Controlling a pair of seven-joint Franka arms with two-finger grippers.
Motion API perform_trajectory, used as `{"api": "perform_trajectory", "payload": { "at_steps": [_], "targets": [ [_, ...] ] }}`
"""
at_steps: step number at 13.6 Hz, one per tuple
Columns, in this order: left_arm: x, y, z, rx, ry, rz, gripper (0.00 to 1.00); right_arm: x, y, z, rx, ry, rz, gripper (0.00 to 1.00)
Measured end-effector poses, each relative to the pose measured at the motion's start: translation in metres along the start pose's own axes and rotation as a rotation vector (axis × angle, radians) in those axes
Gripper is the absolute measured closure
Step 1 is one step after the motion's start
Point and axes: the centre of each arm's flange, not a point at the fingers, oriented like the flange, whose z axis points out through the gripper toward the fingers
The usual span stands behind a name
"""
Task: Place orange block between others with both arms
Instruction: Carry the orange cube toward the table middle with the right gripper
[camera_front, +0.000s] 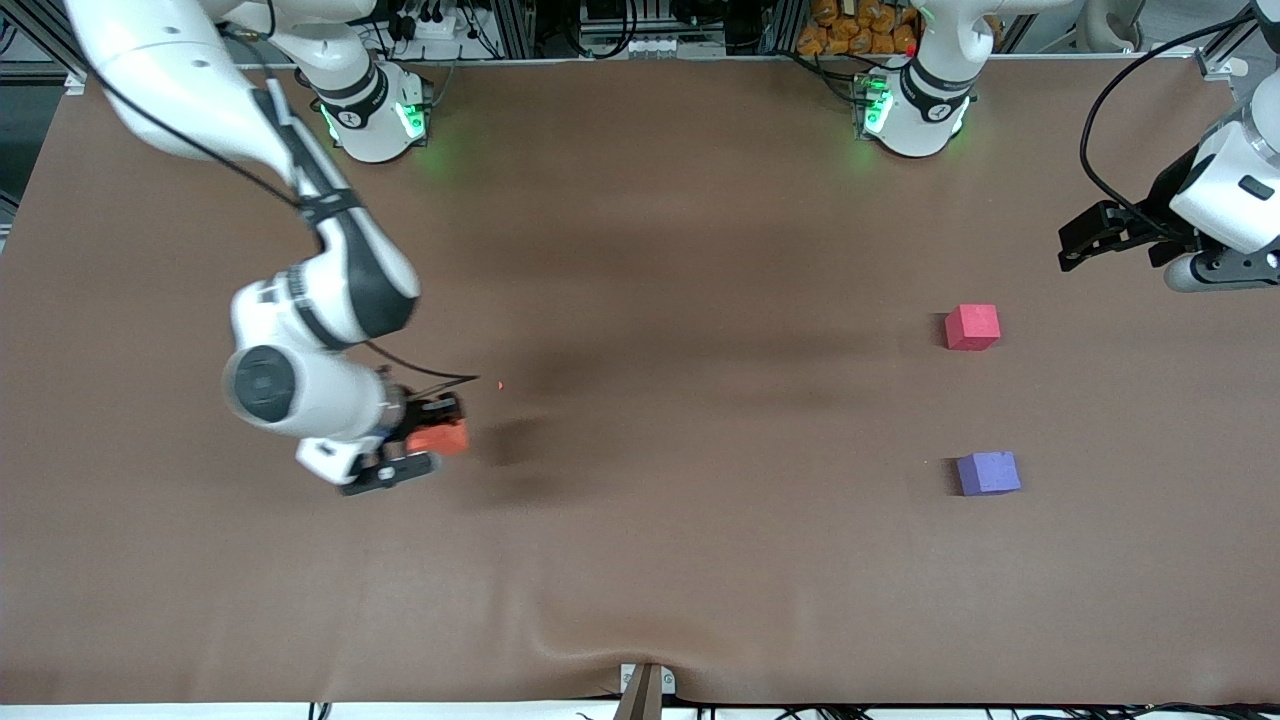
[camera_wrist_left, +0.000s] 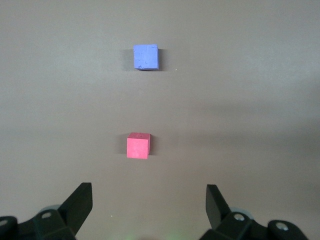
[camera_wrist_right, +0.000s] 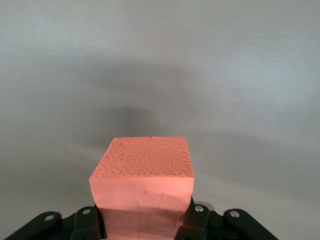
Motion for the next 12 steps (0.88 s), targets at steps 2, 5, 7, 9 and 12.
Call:
{"api": "perform_trajectory", "payload": {
  "at_steps": [2, 5, 7, 9, 12],
  "targets": [
    [0.000, 0.000, 0.001, 0.000, -0.001, 0.000, 0.00, 0.003, -0.031, 0.015, 0.011, 0.024, 0.043, 0.47],
    [0.000, -0.001, 0.002, 0.000, -0.004, -0.001, 0.00, -0.001, -0.099, 0.044, 0.036, 0.069, 0.086, 0.47],
    [0.000, -0.001, 0.003, 0.001, -0.006, -0.001, 0.00, -0.009, -0.140, 0.068, 0.050, 0.080, 0.097, 0.47],
    [0.000, -0.001, 0.003, 0.001, -0.007, -0.001, 0.00, -0.014, -0.162, 0.086, 0.053, 0.080, 0.120, 0.47],
    [0.000, 0.000, 0.004, 0.001, -0.009, -0.001, 0.00, -0.016, -0.181, 0.109, 0.018, 0.083, 0.170, 0.47]
  ]
}}
